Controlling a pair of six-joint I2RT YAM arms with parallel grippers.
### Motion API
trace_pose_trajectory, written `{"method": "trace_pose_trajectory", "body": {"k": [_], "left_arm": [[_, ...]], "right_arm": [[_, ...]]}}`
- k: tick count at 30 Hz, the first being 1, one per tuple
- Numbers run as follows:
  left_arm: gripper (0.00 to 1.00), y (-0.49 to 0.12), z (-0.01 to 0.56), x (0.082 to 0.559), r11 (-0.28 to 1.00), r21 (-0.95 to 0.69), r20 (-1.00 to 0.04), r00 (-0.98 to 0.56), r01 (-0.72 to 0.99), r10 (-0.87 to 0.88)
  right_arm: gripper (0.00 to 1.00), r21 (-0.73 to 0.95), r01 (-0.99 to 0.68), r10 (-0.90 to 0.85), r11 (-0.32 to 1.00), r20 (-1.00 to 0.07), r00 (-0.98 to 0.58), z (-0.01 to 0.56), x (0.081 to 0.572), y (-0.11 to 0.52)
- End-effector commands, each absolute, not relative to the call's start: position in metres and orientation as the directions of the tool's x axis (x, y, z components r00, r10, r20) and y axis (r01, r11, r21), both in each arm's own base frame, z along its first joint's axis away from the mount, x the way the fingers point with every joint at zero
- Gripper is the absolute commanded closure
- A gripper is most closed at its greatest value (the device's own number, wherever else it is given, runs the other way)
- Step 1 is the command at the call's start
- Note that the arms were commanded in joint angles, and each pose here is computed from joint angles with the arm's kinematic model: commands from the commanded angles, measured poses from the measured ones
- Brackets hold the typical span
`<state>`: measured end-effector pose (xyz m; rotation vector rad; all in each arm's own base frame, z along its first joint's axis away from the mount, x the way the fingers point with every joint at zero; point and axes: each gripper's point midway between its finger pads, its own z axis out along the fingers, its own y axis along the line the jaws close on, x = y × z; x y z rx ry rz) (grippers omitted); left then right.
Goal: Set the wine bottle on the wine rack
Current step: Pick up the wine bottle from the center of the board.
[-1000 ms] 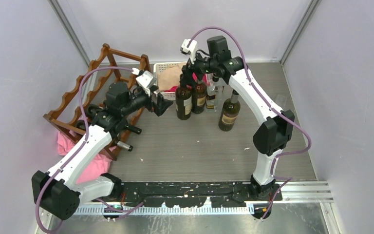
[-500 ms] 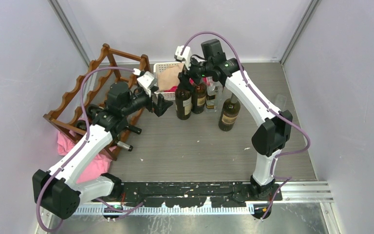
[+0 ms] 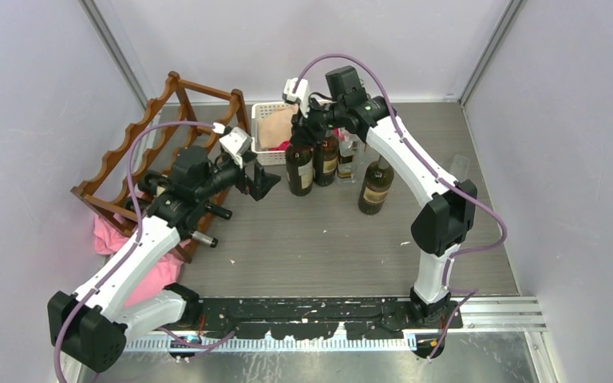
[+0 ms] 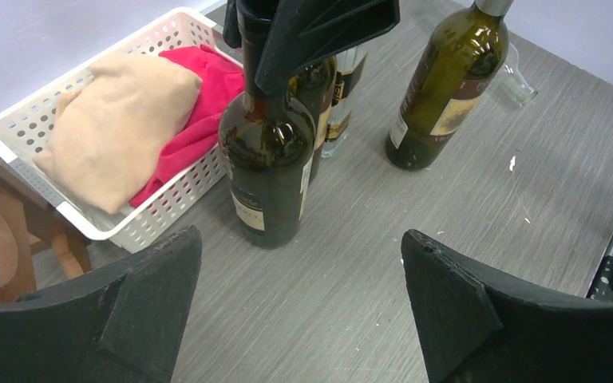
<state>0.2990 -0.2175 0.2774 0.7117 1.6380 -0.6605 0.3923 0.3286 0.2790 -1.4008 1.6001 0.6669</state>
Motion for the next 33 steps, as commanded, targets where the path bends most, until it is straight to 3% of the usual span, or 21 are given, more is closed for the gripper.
{"method": "trace_pose_trajectory", "body": {"k": [1, 12, 21, 26, 33], "left_arm": [[0.06, -0.215, 0.292, 0.291, 0.657, -0.050, -0.992, -0.112, 0.752, 0.052], [0.04, -0.226, 0.280, 0.269, 0.562, -0.062, -0.995, -0.094, 0.825, 0.028], [0.01, -0.249, 0.282, 0.276, 0.478, -0.167, -0.985, -0.121, 0.862, -0.125], [0.00, -0.270, 0.287, 0.271, 0.366, -0.255, -0.961, -0.191, 0.895, -0.202], [0.01, -0.298, 0.273, 0.245, 0.176, -0.279, -0.954, -0.252, 0.944, -0.162]], "right_arm": [[0.98, -0.177, -0.955, -0.364, 0.238, -0.928, 0.081, 0.339, 0.383, 0.338], [0.99, 0.054, -0.957, -0.185, 0.284, -0.976, -0.110, 0.389, 0.325, 0.318], [0.99, 0.194, -0.923, -0.079, 0.333, -0.969, -0.232, 0.400, 0.293, 0.281], [0.99, 0.237, -0.903, -0.027, 0.357, -0.964, -0.264, 0.404, 0.282, 0.265], [0.99, 0.274, -0.889, 0.029, 0.366, -0.958, -0.284, 0.413, 0.277, 0.251]]}}
